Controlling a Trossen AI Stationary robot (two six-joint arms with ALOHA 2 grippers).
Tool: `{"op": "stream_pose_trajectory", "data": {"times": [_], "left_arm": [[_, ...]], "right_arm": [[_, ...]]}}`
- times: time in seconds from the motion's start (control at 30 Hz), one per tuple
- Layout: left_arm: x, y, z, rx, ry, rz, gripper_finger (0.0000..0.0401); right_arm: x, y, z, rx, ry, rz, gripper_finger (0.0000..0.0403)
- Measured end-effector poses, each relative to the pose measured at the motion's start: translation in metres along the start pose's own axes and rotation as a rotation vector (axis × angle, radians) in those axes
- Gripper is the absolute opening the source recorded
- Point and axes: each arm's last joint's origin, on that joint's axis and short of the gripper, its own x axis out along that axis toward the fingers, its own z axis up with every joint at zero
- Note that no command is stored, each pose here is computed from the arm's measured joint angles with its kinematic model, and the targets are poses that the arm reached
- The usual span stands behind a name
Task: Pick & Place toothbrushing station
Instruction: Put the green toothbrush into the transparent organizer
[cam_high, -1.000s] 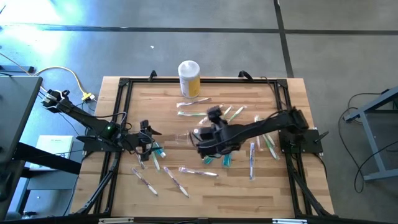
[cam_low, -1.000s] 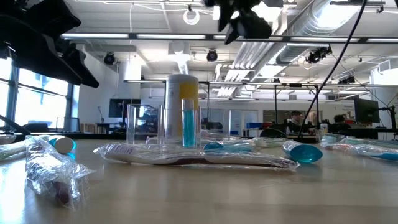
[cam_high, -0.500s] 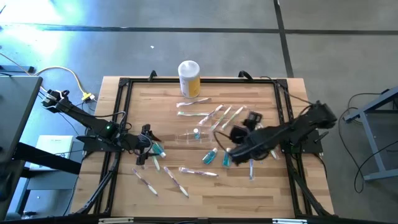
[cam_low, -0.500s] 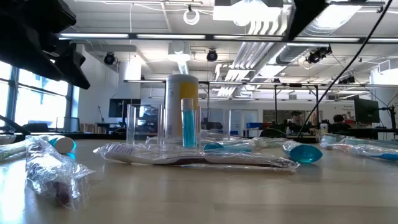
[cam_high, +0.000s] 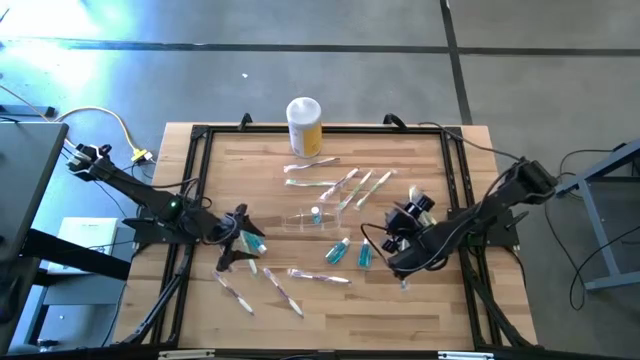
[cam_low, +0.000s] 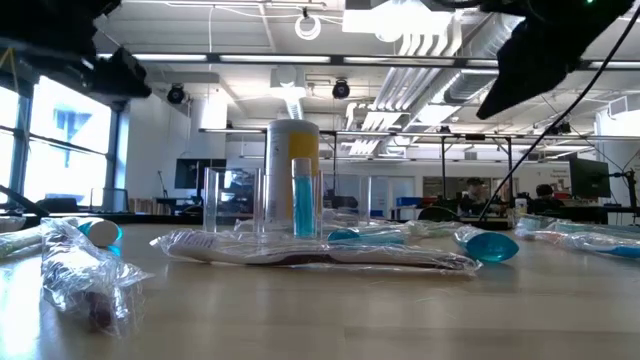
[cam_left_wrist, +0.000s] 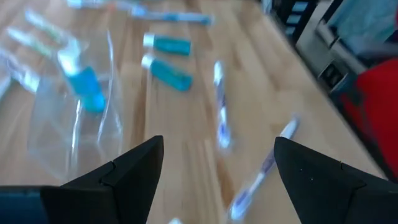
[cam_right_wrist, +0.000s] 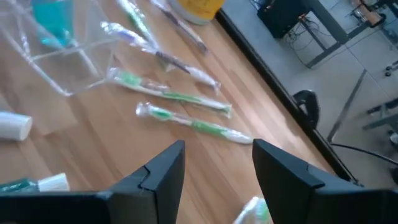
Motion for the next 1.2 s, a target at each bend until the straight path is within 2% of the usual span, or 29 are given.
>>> {"op": "stream_pose_trajectory", "data": {"times": [0.13, 0.23, 0.33, 0.47, 0.6, 0.67, 0.73, 0.8, 0.87, 0.93, 1.2], "left_arm": [[0.005, -0.006, 0.018, 0.033, -0.072, -0.036, 0.0298], [0.022, -0.013, 0.020, 0.088, -0.030, -0.114, 0.0298], [0.040, -0.017, 0.013, 0.097, 0.136, -0.121, 0.0298], [0.055, -0.020, 0.008, -0.031, 0.414, -0.057, 0.0298], [0.063, -0.025, 0.014, -0.179, 0.634, 0.027, 0.0298], [0.062, -0.028, 0.017, -0.200, 0.738, 0.056, 0.0298], [0.061, -0.032, 0.018, -0.172, 0.813, 0.068, 0.0298], [0.060, -0.036, 0.018, -0.075, 0.853, 0.033, 0.0298], [0.060, -0.040, 0.016, 0.037, 0.861, -0.013, 0.0298], [0.060, -0.042, 0.012, 0.091, 0.856, -0.015, 0.0298], [0.059, -0.038, -0.003, 0.109, 0.885, 0.011, 0.0298]], "right_arm": [[0.003, 0.002, 0.005, 0.110, -0.135, -0.047, 0.0180], [-0.004, 0.003, 0.005, 0.120, -0.277, -0.083, 0.0180], [-0.010, 0.004, 0.006, 0.123, -0.369, -0.108, 0.0180], [-0.011, 0.005, 0.005, 0.123, -0.380, -0.105, 0.0180], [-0.011, 0.005, 0.004, 0.122, -0.347, -0.087, 0.0180], [-0.011, 0.005, 0.004, 0.122, -0.342, -0.085, 0.0180], [-0.011, 0.005, 0.004, 0.122, -0.341, -0.084, 0.0180], [-0.011, 0.005, 0.004, 0.122, -0.340, -0.083, 0.0180], [-0.011, 0.005, 0.004, 0.123, -0.337, -0.081, 0.0180], [-0.011, 0.006, 0.004, 0.123, -0.335, -0.080, 0.0180], [-0.010, 0.006, 0.004, 0.123, -0.317, -0.072, 0.0180]]}}
